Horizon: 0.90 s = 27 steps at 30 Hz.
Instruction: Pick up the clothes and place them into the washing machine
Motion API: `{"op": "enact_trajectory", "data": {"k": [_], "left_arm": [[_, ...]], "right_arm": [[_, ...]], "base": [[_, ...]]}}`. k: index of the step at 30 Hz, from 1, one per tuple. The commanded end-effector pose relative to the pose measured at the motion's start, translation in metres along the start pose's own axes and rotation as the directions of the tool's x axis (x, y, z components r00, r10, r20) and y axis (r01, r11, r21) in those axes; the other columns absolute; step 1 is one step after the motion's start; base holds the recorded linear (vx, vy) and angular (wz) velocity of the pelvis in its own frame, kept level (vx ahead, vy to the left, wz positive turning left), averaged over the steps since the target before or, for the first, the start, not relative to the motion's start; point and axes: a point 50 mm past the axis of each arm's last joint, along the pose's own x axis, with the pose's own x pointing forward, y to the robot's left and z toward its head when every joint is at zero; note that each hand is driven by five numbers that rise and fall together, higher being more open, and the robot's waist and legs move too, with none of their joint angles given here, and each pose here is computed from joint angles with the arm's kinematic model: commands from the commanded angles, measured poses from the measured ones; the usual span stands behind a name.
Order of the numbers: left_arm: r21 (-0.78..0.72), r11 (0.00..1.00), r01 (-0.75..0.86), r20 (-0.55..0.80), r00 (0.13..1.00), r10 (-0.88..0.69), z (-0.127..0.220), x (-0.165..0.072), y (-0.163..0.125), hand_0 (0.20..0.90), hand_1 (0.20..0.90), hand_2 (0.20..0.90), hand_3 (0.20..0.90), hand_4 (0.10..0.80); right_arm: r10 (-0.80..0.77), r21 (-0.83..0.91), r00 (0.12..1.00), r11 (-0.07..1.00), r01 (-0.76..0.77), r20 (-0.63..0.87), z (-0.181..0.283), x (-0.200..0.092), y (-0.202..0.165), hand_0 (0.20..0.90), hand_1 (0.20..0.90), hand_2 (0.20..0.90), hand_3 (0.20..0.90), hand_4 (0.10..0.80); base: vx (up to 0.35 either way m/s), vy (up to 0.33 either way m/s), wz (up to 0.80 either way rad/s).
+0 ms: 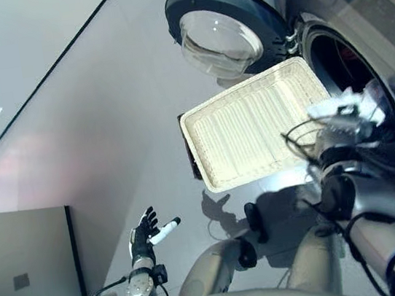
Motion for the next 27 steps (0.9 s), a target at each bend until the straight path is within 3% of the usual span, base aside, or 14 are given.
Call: {"op": "enact_trajectory", "data": {"k": [1, 12, 19, 27], "left_arm": [[-0.032, 0.995, -0.089, 0.073, 0.993, 0.091, 0.013, 0.003, 0.027, 0.9, 0.9, 0.9, 0.9, 0.8], [-0.06, 0.992, -0.111, 0.02, 0.993, 0.112, 0.002, 0.002, 0.023, 0.9, 0.9, 0.9, 0.9, 0.8], [-0.047, 0.991, -0.123, 0.006, 0.992, 0.123, -0.001, 0.001, 0.024, 0.9, 0.9, 0.9, 0.9, 0.8], [-0.043, 0.993, -0.114, -0.002, 0.993, 0.114, -0.003, -0.001, 0.024, 0.9, 0.9, 0.9, 0.9, 0.8]], "right_arm": [[0.634, -0.201, 0.71, 0.773, -0.602, 0.307, 0.08, -0.045, 0.131, 0.9, 0.9, 0.9, 0.9, 0.8], [0.484, -0.293, 0.866, 0.852, -0.435, 0.123, 0.034, -0.004, 0.058, 0.9, 0.9, 0.9, 0.9, 0.8], [0.415, -0.354, 0.908, 0.859, -0.369, 0.06, 0.018, 0.005, 0.023, 0.9, 0.9, 0.9, 0.9, 0.8], [0.397, -0.38, 0.917, 0.852, -0.359, 0.024, 0.008, 0.005, 0.008, 0.9, 0.9, 0.9, 0.9, 0.8]], "base": [[0.019, -0.005, 0.03], [-0.011, -0.001, 0.0], [-0.006, 0.009, 0.01], [-0.003, 0.008, 0.05]]}}
